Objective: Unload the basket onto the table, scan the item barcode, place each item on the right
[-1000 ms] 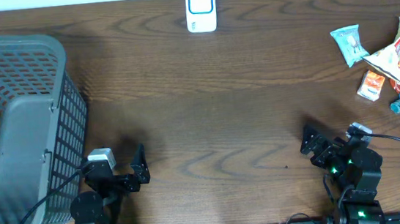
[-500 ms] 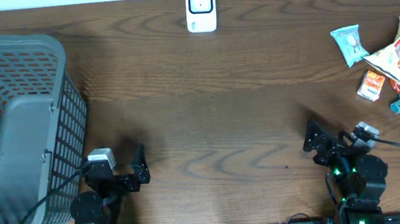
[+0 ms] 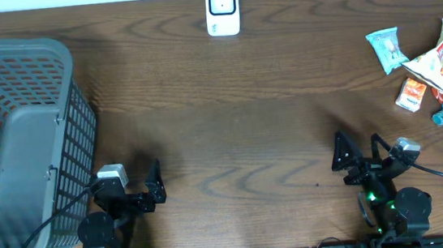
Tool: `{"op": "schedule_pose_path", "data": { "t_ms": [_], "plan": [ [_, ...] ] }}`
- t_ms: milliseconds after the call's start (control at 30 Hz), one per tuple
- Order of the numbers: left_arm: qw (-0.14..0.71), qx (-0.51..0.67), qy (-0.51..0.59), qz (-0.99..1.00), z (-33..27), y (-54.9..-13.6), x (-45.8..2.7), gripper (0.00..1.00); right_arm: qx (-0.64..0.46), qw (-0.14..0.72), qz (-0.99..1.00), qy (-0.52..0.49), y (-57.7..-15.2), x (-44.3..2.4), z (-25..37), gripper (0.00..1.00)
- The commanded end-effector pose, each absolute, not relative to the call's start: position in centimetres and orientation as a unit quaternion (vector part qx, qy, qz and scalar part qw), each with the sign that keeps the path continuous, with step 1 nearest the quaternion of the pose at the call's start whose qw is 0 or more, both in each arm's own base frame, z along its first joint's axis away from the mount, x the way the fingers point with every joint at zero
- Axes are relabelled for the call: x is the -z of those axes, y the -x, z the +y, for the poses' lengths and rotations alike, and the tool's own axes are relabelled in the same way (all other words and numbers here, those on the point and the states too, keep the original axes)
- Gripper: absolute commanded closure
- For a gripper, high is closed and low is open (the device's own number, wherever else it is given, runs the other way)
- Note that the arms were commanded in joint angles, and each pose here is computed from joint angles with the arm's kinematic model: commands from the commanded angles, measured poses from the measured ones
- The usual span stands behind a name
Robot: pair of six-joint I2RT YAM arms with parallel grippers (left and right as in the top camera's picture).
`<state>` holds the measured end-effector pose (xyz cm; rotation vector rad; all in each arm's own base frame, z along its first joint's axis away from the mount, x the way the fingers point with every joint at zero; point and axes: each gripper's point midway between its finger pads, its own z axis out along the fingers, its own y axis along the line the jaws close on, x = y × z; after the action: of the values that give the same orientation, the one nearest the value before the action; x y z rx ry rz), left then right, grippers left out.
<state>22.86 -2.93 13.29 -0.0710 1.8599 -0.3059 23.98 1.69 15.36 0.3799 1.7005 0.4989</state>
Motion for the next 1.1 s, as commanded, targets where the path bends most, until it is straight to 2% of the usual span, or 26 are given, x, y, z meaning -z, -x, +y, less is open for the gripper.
{"op": "schedule_pose_path", "data": {
  "t_ms": [0, 433, 567, 800, 1067],
  "plan": [
    [0.572, 0.139, 0.032, 0.808, -3.2, -22.7, -12.1, 0.02, -0.233, 0.613, 0.74, -0.148, -23.8, -15.4, 2.8, 0.01],
    [0.572, 0.139, 0.032, 0.808, -3.2, -22.7, -12.1, 0.02, -0.245, 0.608, 0.743, -0.132, -23.7, -15.4, 3.9, 0.01],
    [0.572, 0.139, 0.032, 0.808, -3.2, -22.7, -12.1, 0.02, -0.185, 0.627, 0.746, -0.124, -23.9, -15.3, 2.5, 0.01],
    [0.572, 0.139, 0.032, 0.808, -3.2, -22.7, -12.1, 0.02, -0.048, 0.651, 0.757, 0.034, -23.9, -15.2, 2.4, 0.01],
    [0.572, 0.139, 0.032, 0.808, -3.2, -22.7, -12.1, 0.02, -0.045, 0.651, 0.757, 0.03, -23.9, -15.2, 2.2, 0.01]
  ]
}}
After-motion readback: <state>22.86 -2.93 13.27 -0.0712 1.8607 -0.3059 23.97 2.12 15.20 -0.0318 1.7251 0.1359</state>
